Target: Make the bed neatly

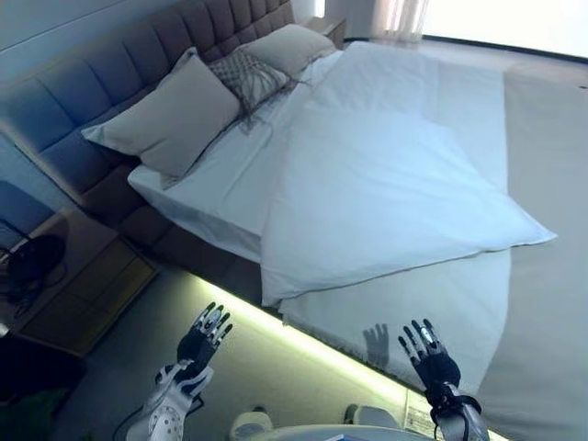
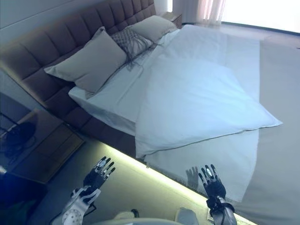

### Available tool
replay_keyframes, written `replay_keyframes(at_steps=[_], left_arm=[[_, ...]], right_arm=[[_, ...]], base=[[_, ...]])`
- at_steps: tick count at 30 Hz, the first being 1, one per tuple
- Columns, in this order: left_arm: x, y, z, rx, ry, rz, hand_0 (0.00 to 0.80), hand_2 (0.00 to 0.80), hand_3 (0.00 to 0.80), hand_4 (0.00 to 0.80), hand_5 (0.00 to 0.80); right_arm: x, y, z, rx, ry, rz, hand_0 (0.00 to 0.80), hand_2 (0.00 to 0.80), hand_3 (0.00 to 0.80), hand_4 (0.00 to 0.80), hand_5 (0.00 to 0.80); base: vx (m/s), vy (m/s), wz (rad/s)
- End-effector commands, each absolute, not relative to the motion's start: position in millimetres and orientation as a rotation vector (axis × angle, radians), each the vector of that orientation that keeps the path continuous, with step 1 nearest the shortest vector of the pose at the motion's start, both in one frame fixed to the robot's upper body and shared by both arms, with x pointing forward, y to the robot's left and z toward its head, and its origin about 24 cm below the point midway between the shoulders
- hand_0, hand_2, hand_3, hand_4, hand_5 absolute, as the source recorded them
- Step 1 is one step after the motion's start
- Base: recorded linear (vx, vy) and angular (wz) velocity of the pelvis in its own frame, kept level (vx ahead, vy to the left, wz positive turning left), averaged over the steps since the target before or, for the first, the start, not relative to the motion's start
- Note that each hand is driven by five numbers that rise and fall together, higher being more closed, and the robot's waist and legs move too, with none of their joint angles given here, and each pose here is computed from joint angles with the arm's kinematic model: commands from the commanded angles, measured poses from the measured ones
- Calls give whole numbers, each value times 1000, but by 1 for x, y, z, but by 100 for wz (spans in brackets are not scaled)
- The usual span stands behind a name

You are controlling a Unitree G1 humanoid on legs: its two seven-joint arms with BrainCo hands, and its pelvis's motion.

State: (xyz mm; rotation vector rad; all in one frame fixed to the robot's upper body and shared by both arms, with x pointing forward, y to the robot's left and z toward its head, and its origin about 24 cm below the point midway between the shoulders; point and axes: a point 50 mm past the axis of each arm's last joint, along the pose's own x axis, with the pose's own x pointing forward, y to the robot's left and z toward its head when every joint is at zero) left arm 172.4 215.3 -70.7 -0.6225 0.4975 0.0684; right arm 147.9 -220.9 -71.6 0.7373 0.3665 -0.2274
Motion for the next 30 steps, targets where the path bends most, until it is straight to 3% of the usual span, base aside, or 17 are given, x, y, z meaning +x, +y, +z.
replay_keyframes(at_steps=[1,9,19,30], left_arm=[[174,230,-58,-564,421,57,0,0,0,0,0],[178,233,-50,-534,403,50,0,0,0,0,0],[183,241,-48,-476,394,73,0,0,0,0,0],[181,254,-41,-473,368,105,0,0,0,0,0]], right_arm=[[163,-211,-56,741,267,-166,0,0,0,0,0],[157,-184,-60,763,317,-170,0,0,0,0,0],[170,-186,-49,767,245,-170,0,0,0,0,0],[191,-188,-47,787,231,-125,0,0,0,0,0]], base=[[581,213,-13],[490,248,-54],[259,169,4],[241,-225,-6]])
